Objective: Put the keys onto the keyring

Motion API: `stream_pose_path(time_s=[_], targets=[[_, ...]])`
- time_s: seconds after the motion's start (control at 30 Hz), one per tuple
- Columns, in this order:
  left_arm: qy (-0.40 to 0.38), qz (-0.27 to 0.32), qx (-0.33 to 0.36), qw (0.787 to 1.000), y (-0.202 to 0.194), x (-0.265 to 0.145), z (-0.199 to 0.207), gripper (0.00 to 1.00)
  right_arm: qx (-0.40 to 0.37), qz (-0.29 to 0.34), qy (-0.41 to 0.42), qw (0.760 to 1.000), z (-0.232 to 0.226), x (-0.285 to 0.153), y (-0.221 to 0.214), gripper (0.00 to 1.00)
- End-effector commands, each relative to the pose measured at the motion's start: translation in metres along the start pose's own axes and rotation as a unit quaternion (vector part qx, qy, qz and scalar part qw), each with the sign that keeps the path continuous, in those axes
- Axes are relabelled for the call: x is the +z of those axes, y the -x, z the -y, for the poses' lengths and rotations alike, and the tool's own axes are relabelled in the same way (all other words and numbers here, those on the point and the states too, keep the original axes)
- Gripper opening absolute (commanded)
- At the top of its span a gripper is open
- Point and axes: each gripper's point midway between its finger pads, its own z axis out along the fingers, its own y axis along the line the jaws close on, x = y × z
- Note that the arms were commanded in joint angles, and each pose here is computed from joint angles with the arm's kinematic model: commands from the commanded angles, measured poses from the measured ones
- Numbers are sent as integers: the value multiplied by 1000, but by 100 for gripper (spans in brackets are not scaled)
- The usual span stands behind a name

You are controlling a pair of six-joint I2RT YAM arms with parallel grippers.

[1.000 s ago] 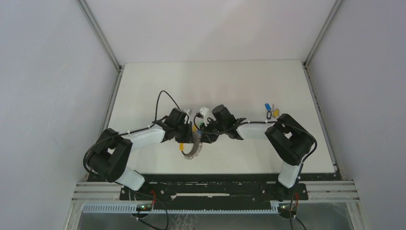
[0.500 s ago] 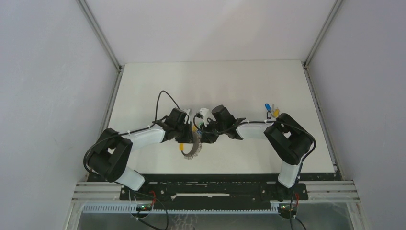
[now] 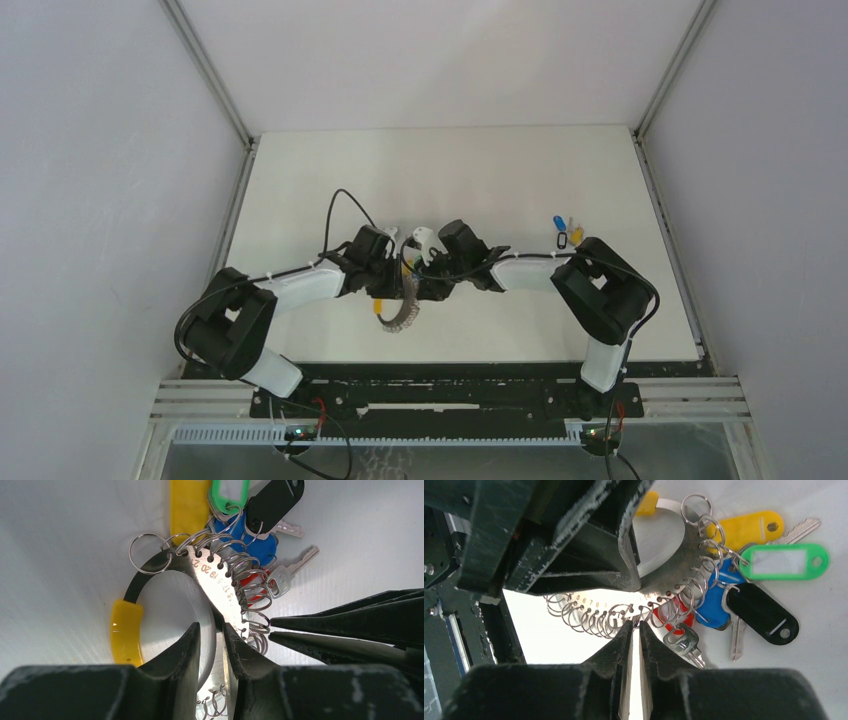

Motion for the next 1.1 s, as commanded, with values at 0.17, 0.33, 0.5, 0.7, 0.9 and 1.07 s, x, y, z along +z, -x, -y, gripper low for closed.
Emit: stream_pose_path(time_s=[0.17, 0.33, 0.5, 0.7, 0.9, 1.07], targets=[[-18, 6, 1, 1000, 3, 0, 6, 27, -8, 50, 17, 999, -19, -10, 45, 11], [-19, 10, -3, 1000, 3, 0, 5, 27, 8, 41, -3, 999, -12, -8, 41, 12], [-17, 19, -10, 1000, 3, -3, 3, 27, 12, 35, -22, 999, -6, -14, 38, 13], [-15, 17, -18, 1000, 0, -1, -1, 26, 36, 28, -33, 998, 4, -15, 29, 13], [-17, 14, -19, 1000, -2, 0, -1, 26, 61, 30, -33, 997, 7, -9, 26, 13], [-18, 11, -19, 1000, -2, 1, 0, 26, 75, 31, -26, 996, 9, -3, 23, 13]])
